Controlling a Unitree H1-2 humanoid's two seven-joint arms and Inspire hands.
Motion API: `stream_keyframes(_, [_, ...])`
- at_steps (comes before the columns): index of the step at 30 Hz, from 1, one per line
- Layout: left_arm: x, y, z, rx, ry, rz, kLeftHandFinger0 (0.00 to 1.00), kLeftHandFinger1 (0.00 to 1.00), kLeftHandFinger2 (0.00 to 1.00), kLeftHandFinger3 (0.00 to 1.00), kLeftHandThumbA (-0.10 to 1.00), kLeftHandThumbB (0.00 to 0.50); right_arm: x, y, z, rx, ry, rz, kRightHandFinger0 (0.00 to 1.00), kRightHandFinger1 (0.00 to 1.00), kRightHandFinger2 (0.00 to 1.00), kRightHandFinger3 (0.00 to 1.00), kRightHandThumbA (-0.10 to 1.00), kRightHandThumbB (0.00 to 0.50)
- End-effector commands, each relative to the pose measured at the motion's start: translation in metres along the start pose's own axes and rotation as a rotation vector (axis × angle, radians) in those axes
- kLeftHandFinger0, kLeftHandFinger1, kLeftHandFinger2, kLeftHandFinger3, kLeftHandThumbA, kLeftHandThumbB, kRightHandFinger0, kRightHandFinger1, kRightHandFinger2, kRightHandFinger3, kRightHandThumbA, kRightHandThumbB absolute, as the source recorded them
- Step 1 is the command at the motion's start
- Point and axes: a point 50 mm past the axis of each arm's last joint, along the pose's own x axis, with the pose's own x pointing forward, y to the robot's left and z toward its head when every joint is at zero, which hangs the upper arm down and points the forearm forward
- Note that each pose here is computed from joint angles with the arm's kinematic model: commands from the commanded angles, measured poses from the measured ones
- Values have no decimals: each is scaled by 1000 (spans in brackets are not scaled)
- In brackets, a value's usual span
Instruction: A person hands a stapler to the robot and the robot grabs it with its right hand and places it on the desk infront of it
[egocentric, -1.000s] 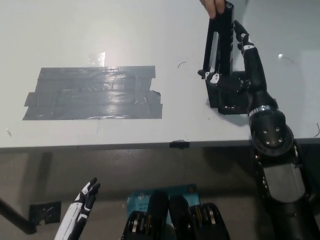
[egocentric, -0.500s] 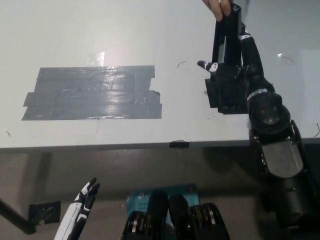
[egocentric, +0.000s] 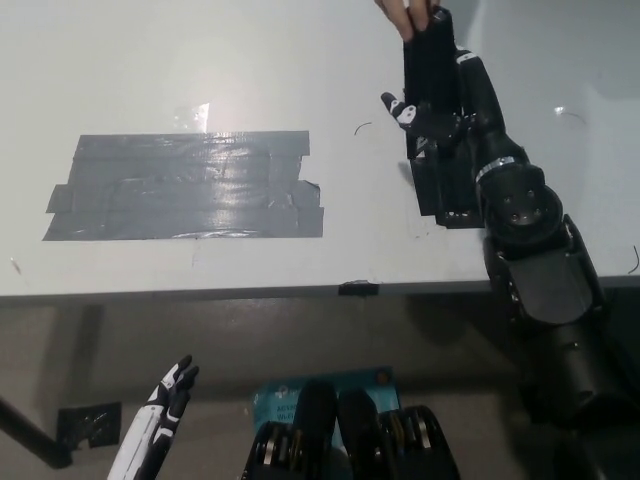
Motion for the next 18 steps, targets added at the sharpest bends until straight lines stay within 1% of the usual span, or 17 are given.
stream_keyframes(1, [2, 7, 8, 6, -59, 6, 1000, 1000, 1000, 1000, 1000, 500, 13, -9, 30, 16, -116, -27, 94, 577, 901, 867, -100, 206])
stream_keyframes(6, [2, 7, 7, 5, -58, 8, 1000, 1000, 1000, 1000, 1000, 500, 10, -13, 25, 29, -103, -35, 90, 565, 897, 868, -100, 195])
stream_keyframes(9, [3, 7, 7, 4, -55, 7, 1000, 1000, 1000, 1000, 1000, 500, 8, -19, 27, -7, -124, -47, 111, 587, 914, 900, -100, 191])
stream_keyframes(10, [3, 7, 7, 6, -56, 6, 1000, 1000, 1000, 1000, 1000, 500, 8, -22, 31, -22, -144, -54, 152, 629, 941, 925, -100, 193])
stream_keyframes(11, [3, 7, 7, 8, -57, 6, 1000, 1000, 1000, 1000, 1000, 500, 9, -24, 34, -28, -160, -55, 171, 647, 954, 940, -100, 185])
stream_keyframes(12, [3, 7, 7, 14, -58, 6, 1000, 1000, 1000, 1000, 1000, 500, 10, -27, 41, -29, -186, -53, 249, 705, 982, 968, -100, 180])
stream_keyframes(14, [3, 6, 6, 14, -59, 5, 1000, 1000, 1000, 1000, 1000, 500, 10, -30, 51, -51, -208, -56, 271, 707, 967, 971, -100, 179])
stream_keyframes(15, [5, 8, 7, 12, -64, 6, 1000, 1000, 1000, 1000, 1000, 500, 12, -33, 68, -97, -240, -41, 231, 663, 934, 957, -100, 154])
stream_keyframes(16, [7, 10, 8, 13, -68, 8, 1000, 1000, 1000, 1000, 1000, 500, 13, -34, 75, -111, -257, -33, 227, 659, 932, 955, -100, 152])
stream_keyframes(17, [8, 10, 9, 15, -69, 10, 1000, 1000, 1000, 1000, 1000, 500, 15, -34, 84, -132, -272, -16, 182, 630, 930, 954, -100, 144])
stream_keyframes(18, [9, 12, 10, 18, -68, 12, 1000, 1000, 1000, 1000, 1000, 500, 17, -34, 91, -157, -286, -2, 175, 622, 939, 964, -100, 131])
